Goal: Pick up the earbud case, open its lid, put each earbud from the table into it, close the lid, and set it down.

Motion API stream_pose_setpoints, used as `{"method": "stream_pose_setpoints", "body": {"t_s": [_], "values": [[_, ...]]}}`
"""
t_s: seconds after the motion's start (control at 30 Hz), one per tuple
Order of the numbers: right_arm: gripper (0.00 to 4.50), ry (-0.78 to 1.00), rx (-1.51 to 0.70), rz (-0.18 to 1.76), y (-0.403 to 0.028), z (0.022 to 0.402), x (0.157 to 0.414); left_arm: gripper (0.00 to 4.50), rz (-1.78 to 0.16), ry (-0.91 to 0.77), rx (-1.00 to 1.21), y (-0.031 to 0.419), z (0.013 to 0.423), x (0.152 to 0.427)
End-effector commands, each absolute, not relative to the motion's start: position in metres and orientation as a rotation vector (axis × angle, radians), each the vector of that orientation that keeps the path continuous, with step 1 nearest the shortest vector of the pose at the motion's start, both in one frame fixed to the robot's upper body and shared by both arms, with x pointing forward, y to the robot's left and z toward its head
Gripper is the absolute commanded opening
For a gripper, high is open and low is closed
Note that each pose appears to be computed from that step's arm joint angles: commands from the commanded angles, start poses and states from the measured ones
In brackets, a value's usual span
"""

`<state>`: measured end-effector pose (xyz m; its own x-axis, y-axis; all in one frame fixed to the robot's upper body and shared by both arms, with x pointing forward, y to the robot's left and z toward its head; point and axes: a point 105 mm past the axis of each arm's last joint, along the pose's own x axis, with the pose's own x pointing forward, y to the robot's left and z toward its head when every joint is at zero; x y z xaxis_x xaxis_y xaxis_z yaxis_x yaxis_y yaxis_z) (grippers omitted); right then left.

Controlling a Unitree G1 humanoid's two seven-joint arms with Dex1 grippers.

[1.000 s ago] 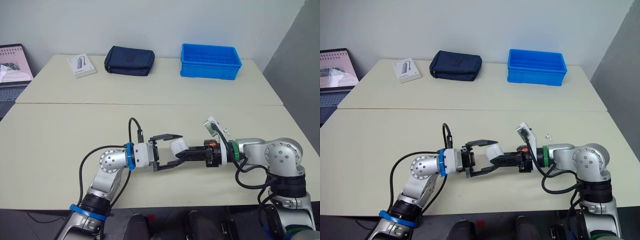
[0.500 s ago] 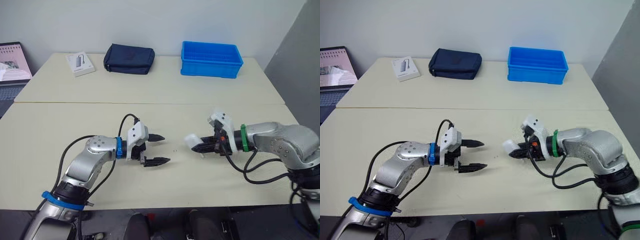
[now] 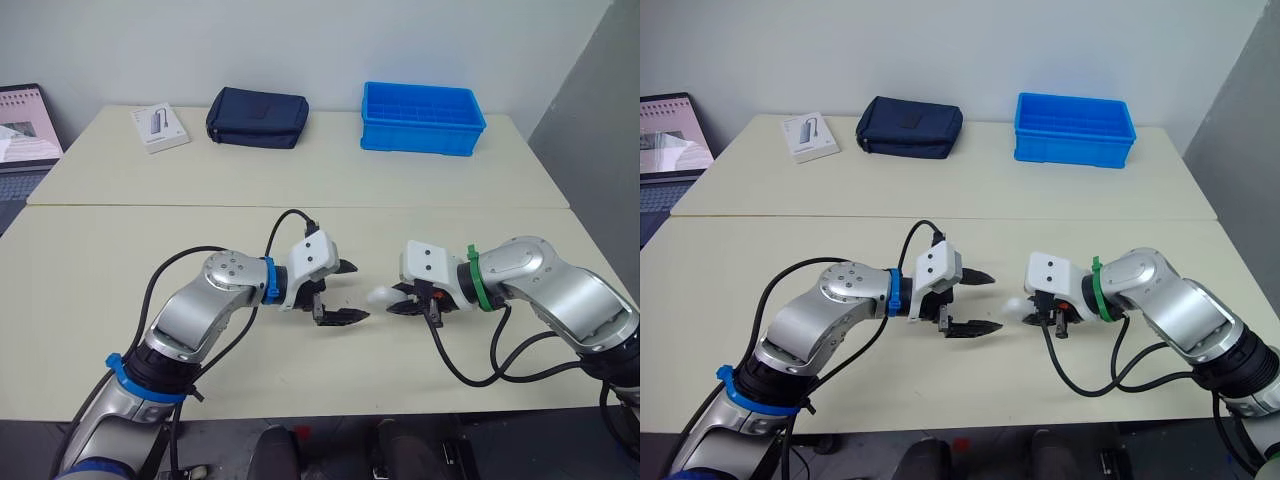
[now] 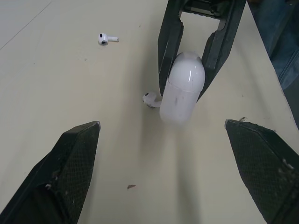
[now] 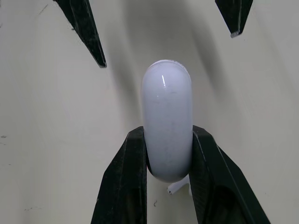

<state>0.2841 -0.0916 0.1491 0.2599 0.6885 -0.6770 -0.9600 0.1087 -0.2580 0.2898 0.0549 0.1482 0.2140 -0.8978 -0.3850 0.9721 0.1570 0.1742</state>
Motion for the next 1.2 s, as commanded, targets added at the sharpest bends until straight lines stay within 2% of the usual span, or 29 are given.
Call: {"method": "stream_pose_setpoints", "body": {"t_s": [0.03,0.73,0.83,1.13,1.2], "values": [[0.78,0.392,-0.771,1.285,-0.087,0.161,0.284,4.5,-1.375,0.146,0.457,0.048,0.159,0.288],[0.78,0.366,-0.698,1.317,-0.073,0.178,0.282,4.5,-1.409,0.139,0.447,0.041,0.153,0.29],[0.78,0.365,-0.704,1.317,-0.073,0.178,0.282,3.92,-1.405,0.139,0.446,0.042,0.154,0.291],[0.78,0.36,-0.723,1.321,-0.073,0.178,0.281,0.98,-1.415,0.138,0.43,0.04,0.154,0.291],[0.78,0.359,-0.726,1.326,-0.073,0.178,0.281,0.77,-1.416,0.134,0.426,0.039,0.154,0.291]]}}
